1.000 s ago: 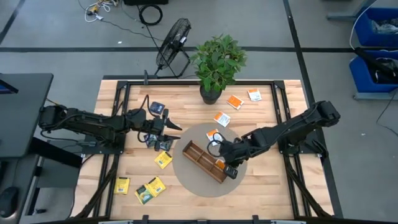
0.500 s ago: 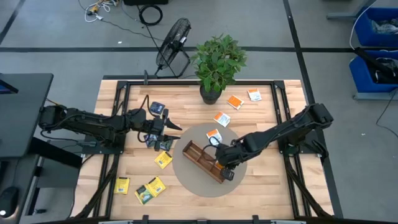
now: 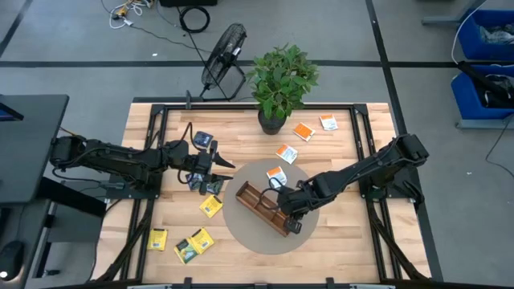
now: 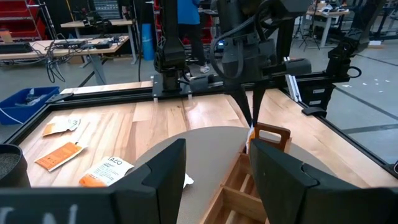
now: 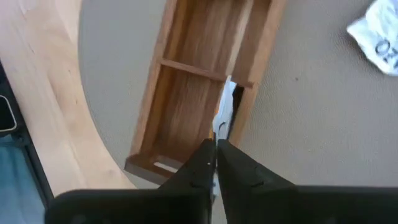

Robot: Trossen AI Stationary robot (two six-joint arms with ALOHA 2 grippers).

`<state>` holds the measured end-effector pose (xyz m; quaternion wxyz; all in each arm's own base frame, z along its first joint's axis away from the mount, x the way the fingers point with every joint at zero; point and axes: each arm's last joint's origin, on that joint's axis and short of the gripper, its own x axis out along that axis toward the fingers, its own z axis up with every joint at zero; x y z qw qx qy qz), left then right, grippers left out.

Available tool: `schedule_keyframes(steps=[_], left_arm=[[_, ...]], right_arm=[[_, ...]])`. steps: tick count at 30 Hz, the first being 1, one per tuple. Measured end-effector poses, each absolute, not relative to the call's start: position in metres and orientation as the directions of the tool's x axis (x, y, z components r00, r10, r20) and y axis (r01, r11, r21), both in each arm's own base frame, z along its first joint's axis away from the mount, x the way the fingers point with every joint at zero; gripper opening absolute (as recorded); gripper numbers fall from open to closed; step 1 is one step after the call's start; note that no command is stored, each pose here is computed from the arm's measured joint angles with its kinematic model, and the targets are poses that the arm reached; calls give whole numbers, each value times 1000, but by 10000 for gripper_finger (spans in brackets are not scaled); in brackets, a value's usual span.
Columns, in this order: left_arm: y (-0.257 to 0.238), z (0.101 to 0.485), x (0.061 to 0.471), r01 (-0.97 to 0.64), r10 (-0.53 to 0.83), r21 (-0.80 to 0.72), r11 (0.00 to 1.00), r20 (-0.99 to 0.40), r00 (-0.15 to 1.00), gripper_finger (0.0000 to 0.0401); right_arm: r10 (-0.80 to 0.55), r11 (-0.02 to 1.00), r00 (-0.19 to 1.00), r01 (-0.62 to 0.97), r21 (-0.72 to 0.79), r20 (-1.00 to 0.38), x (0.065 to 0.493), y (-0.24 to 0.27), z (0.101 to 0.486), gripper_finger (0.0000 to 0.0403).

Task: Pick & Place Tea
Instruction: Put the orange tea bag into the bottom section of the wooden organizer

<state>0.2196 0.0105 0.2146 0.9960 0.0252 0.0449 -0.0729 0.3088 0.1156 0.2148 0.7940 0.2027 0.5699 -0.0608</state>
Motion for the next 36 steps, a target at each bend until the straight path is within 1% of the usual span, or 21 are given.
schedule_keyframes(steps=[3,9,13,16,20,23,27,30,36], left_arm=[[11,215,220,147,-143,43,988,-94,985,183],[11,215,220,147,-143,42,988,-94,985,183],[11,215,220,147,-143,41,988,-94,985,183],[11,215,220,147,-143,40,988,-94,985,183],[10,214,220,147,-143,40,988,-94,985,183],[10,214,220,147,-143,36,988,-94,985,183],[10,215,220,147,-143,36,989,-94,985,183],[10,215,220,147,-143,35,989,-94,985,183],[10,214,220,148,-144,34,988,-96,985,183]], right_arm=[[126,919,360,309,246,-924,309,117,215,69],[116,921,352,313,234,-929,308,117,216,139],[94,923,333,324,207,-938,303,113,220,164],[64,926,329,333,179,-942,297,111,225,168],[-43,919,333,383,93,-942,290,105,232,169],[-83,916,335,397,60,-938,288,102,234,169],[-163,911,286,410,-33,-944,282,97,232,169],[-239,908,272,404,-115,-932,280,92,232,169],[-279,907,295,394,-149,-914,286,79,234,169]])
